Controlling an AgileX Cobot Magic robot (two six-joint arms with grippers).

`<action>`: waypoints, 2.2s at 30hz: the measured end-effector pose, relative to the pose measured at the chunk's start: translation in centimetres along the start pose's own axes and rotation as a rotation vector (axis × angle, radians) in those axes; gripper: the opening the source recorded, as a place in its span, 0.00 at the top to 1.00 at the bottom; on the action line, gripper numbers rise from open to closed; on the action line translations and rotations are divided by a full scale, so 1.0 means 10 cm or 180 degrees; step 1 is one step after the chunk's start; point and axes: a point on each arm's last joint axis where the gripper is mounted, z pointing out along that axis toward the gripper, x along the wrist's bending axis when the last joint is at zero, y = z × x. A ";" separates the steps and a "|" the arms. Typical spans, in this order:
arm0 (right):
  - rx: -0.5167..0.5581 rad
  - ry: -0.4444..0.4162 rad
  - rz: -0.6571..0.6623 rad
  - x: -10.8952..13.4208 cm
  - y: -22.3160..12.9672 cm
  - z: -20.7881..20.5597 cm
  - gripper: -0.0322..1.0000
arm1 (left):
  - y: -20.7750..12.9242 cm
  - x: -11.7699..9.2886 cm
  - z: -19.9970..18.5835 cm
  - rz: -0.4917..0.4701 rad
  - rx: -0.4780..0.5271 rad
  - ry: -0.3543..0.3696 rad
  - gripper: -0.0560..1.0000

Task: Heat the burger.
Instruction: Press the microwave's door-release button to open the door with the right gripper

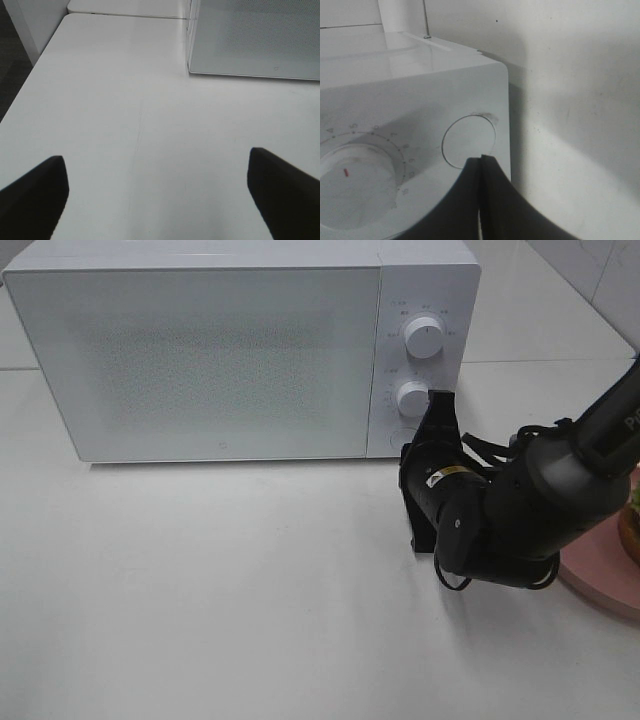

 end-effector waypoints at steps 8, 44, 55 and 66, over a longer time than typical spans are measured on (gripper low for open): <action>-0.0005 0.0033 0.0002 0.03 0.04 0.17 0.96 | 0.00 0.00 0.00 0.0000 0.0000 0.0000 0.10; -0.0077 0.0091 0.0163 0.05 -0.02 0.38 0.96 | 0.00 0.00 0.00 0.0000 0.0000 0.0000 0.10; -0.0182 0.0026 0.0151 0.12 -0.07 0.47 0.96 | 0.00 0.00 0.00 0.0000 0.0006 0.0000 0.10; -0.0183 -0.0005 0.0136 0.11 -0.08 0.48 0.96 | 0.00 0.00 0.00 0.0000 0.0006 0.0000 0.10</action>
